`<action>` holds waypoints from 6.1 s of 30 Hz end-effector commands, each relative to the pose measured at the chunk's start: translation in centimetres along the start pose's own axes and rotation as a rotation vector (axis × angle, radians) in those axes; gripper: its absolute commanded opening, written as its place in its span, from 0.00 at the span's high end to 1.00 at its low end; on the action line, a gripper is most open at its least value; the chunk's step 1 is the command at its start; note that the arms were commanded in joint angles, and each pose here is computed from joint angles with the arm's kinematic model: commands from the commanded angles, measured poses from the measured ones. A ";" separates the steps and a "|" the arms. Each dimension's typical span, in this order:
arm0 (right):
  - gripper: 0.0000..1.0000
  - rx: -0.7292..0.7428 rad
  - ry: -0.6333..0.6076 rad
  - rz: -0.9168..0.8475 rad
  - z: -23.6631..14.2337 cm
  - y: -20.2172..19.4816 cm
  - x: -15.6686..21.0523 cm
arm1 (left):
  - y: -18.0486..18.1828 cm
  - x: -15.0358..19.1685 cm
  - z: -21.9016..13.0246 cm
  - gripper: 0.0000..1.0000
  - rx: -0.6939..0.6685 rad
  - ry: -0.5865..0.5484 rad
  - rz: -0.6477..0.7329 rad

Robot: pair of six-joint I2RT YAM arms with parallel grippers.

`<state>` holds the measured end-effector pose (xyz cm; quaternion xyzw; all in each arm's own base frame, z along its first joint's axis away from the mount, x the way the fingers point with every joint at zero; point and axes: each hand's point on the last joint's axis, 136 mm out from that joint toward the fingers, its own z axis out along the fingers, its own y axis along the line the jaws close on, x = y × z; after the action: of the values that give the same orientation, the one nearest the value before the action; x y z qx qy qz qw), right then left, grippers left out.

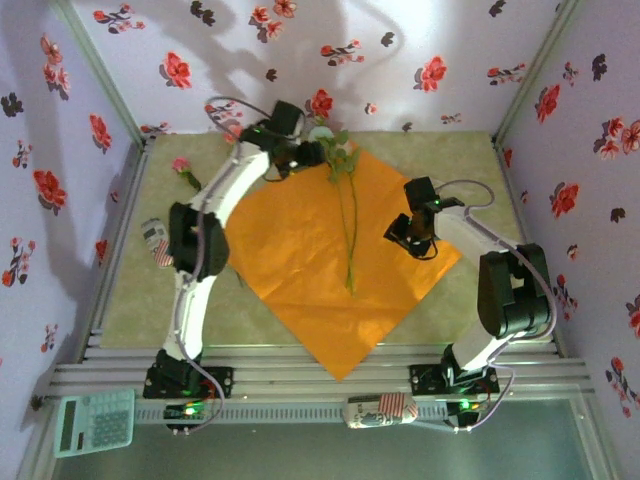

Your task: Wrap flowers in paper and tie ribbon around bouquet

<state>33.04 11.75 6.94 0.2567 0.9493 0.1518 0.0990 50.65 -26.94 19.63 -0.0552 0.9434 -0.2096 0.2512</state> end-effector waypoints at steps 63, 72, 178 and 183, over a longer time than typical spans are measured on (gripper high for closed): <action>0.49 -0.078 -0.060 -0.119 -2.3 5.5 -1.4 | 3.4 0.4 -5.2 1.00 0.138 0.054 -0.086; 0.49 -0.085 -0.068 -0.113 -2.8 5.1 -1.1 | 0.5 4.4 6.4 1.00 0.201 0.214 -0.194; 0.43 -0.687 -0.362 -0.067 -14.7 11.3 -5.8 | 0.8 0.6 -0.7 1.00 0.169 0.010 -0.212; 0.43 -0.690 -0.368 -0.056 -14.6 10.6 -5.3 | -2.2 3.9 4.9 1.00 0.230 0.135 -0.199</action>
<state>39.11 14.90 25.20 0.2010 0.8149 0.4192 0.3460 48.46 -27.99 14.47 -0.0968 0.9400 -0.2706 0.1837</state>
